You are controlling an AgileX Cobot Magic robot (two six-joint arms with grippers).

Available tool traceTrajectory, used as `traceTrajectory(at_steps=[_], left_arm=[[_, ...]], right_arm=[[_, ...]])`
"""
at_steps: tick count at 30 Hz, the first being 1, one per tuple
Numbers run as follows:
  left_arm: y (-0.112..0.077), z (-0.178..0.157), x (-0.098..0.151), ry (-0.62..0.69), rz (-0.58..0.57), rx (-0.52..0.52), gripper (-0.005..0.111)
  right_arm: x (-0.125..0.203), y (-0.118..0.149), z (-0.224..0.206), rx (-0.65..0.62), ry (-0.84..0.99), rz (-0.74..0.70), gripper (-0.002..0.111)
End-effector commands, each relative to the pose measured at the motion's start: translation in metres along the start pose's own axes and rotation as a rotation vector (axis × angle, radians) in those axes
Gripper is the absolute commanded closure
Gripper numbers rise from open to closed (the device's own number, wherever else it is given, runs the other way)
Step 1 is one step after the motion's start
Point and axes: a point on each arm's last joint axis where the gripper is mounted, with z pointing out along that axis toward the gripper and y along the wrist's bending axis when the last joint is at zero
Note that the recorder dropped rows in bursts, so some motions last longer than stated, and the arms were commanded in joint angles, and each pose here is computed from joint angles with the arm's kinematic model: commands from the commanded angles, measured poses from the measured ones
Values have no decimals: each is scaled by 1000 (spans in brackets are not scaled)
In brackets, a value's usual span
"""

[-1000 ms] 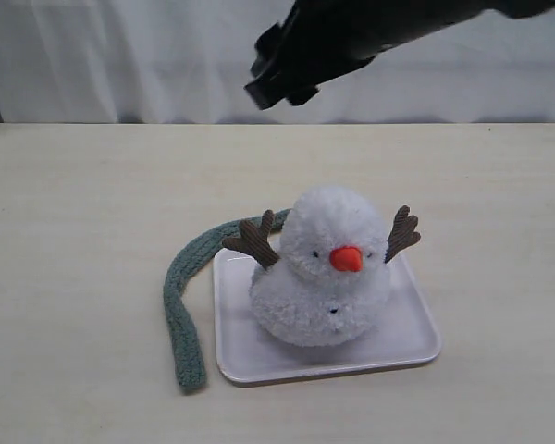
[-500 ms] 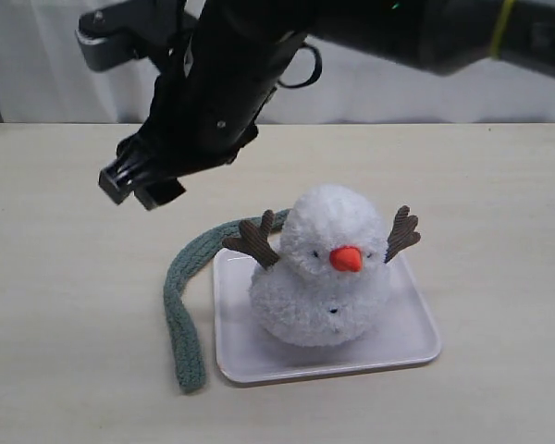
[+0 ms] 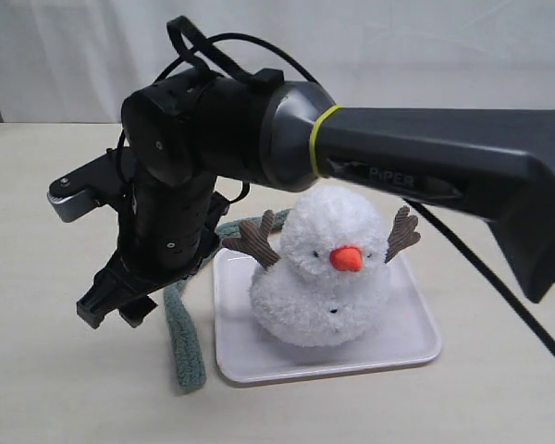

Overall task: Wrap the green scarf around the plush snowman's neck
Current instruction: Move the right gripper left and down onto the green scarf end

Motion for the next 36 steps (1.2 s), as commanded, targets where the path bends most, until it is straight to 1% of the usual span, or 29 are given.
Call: traceTrajectory(at_steps=[1,10,14,19,21,23,24,30,31,34,36], left_arm=[[0,0,0,-9,3,6,107],[0,0,0,-9,3,6,107],[0,0,0,-9,3,6,107],[0,0,0,-9,3,6,107],[0,0,0,-9,3,6,107],[0,0,0,-9,3,6,107],[0,0,0,-9,3,6,107],[0,0,0,-9,3,6,107],[0,0,0,-9,3,6,107],[0,0,0,-9,3,6,107],[0,0,0,-9,3,6,107]], right_arm=[[-2,-1,16,-4,10,31,43],[-5,-4,46,8,-12,38,43],[-3,-12,60,84,5,48,43],[1,-12,84,82,35,50,43],[2,-13,89,82,42,50,44],[4,-13,95,82,56,50,50],[4,-13,96,82,58,50,55],[6,-13,97,79,80,-35,101],[5,-13,94,79,77,-49,104],[3,-13,83,81,70,-70,104],[0,-12,68,83,45,-81,104]])
